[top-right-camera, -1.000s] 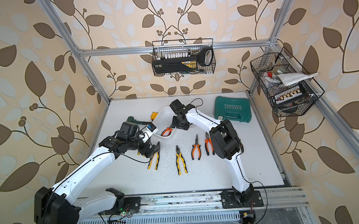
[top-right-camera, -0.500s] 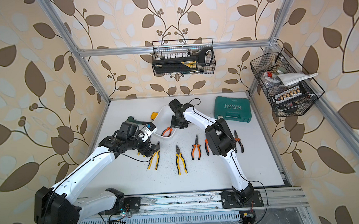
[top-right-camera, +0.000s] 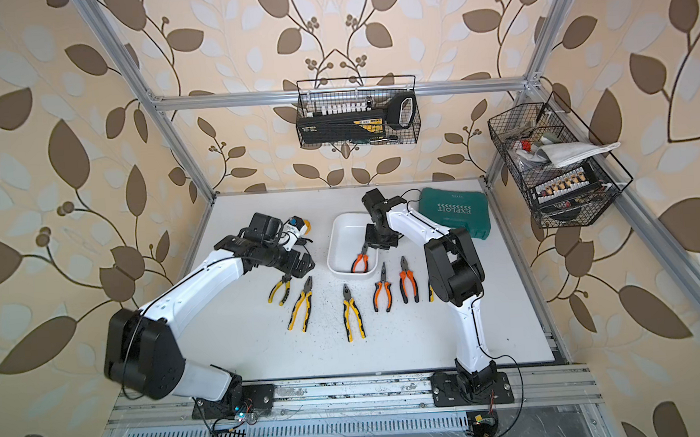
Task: Take the pliers out of the storage box
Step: Move the storage box to the center of the board, then pick up the pliers from the storage box.
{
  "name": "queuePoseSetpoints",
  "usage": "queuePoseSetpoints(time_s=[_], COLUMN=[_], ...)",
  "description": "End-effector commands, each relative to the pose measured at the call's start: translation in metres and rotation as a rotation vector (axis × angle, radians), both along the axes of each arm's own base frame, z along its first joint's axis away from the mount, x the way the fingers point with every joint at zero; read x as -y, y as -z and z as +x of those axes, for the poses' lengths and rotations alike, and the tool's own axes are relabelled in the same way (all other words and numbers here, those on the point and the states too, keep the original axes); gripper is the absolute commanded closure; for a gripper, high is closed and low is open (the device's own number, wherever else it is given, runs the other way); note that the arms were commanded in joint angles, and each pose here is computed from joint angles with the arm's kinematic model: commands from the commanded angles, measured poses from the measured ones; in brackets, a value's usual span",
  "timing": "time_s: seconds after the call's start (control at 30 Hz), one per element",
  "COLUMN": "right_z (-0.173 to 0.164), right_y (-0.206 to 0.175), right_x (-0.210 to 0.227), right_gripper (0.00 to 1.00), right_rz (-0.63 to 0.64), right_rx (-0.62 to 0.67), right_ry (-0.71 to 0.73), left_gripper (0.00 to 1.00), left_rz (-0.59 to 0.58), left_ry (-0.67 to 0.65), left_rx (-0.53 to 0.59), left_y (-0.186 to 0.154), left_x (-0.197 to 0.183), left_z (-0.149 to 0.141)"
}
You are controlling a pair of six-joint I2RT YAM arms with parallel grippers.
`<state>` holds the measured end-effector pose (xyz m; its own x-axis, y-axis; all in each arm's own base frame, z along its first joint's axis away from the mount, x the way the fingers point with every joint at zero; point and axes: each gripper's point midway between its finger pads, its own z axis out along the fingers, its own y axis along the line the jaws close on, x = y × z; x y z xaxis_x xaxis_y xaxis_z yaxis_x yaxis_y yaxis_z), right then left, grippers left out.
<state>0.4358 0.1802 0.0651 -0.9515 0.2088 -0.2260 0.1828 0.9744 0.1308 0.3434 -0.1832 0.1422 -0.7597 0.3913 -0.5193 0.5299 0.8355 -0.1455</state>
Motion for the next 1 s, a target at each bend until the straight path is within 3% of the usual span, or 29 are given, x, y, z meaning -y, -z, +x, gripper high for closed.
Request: queuePoseSetpoints(time_s=[0.0,0.17,0.23,0.4,0.5,0.67,0.97], right_z=[-0.003,-0.003,-0.004,-0.004,-0.004,0.000,0.005], right_y=[-0.026,-0.065,-0.074,-0.074,-0.065,-0.055,-0.027], right_x=[0.000,0.002,0.001,-0.014,-0.019,-0.028,-0.036], right_gripper=[0.69,0.46,0.42,0.42,0.45,0.47,0.50], right_rz=[-0.013,-0.001,0.014,0.022,0.002,0.018,0.010], right_rx=[0.061,0.206,0.248,0.239,0.203,0.188,0.114], right_ry=[-0.054,-0.019,0.008,0.035,0.068,0.082,0.080], left_gripper=[0.01,0.04,0.08,0.14,0.23,0.47,0.69], left_rz=[0.001,-0.066,-0.106,-0.094,-0.086,-0.048,0.003], left_ry=[-0.154,-0.263,-0.276,-0.209,-0.186,-0.247,-0.298], left_rx=[-0.085,-0.134,-0.148,-0.132,-0.138,-0.134,-0.082], left_y=[0.004,0.002,0.000,0.008,0.020,0.040,0.057], left_x=[-0.003,0.017,0.029,0.067,0.083,0.080,0.070], left_z=[0.025,0.064,0.073,0.075,0.071,0.074,0.083])
